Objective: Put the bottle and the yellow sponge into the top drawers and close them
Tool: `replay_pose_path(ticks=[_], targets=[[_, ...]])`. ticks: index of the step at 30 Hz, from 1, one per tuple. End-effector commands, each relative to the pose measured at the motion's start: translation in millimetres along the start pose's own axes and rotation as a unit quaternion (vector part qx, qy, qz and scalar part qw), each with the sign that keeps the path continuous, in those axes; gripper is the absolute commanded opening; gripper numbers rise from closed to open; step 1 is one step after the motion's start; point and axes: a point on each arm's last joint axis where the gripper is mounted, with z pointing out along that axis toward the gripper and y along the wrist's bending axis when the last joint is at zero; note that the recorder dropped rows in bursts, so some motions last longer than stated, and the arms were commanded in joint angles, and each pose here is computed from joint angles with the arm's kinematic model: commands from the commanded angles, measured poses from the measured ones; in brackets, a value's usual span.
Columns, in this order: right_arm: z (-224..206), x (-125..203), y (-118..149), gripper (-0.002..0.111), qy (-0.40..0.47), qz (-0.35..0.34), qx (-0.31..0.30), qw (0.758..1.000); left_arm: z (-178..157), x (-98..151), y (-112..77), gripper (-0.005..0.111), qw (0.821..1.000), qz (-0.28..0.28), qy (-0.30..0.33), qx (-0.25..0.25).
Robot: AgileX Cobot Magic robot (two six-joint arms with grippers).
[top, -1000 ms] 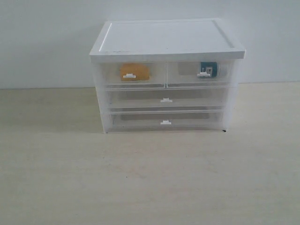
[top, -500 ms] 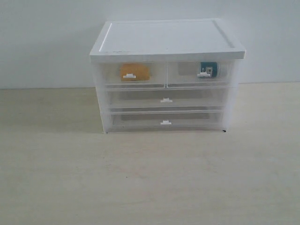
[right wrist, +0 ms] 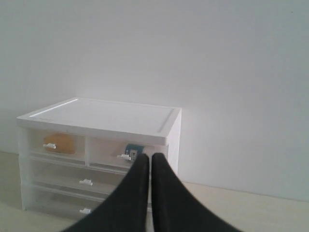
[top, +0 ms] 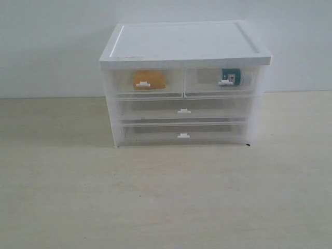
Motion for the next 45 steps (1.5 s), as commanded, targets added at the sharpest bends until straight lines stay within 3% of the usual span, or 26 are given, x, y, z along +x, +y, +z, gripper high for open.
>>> replay_pose_path(ticks=[1,8,12,26,45], targets=[[-0.9,0.6,-0.2,0.0,-0.003,-0.003,0.002,1.0,-0.6,1.3,0.0,0.004,1.0,0.007,0.003,0.0],[-0.9,0.7,-0.3,0.0,-0.002,-0.003,0.002,1.0,0.9,18.2,2.4,0.004,0.999,-0.015,-0.001,-0.028],[-0.9,0.2,-0.1,0.0,-0.005,-0.003,0.001,1.0,6.3,44.4,5.6,0.004,0.997,-0.023,0.038,-0.061],[-0.9,0.7,-0.3,0.0,-0.002,-0.003,0.002,1.0,9.7,96.4,11.9,0.004,0.985,-0.045,0.116,-0.124],[-0.9,0.7,-0.3,0.0,-0.002,-0.003,0.002,1.0,8.5,101.3,12.9,0.004,0.98,-0.041,0.138,-0.134]])
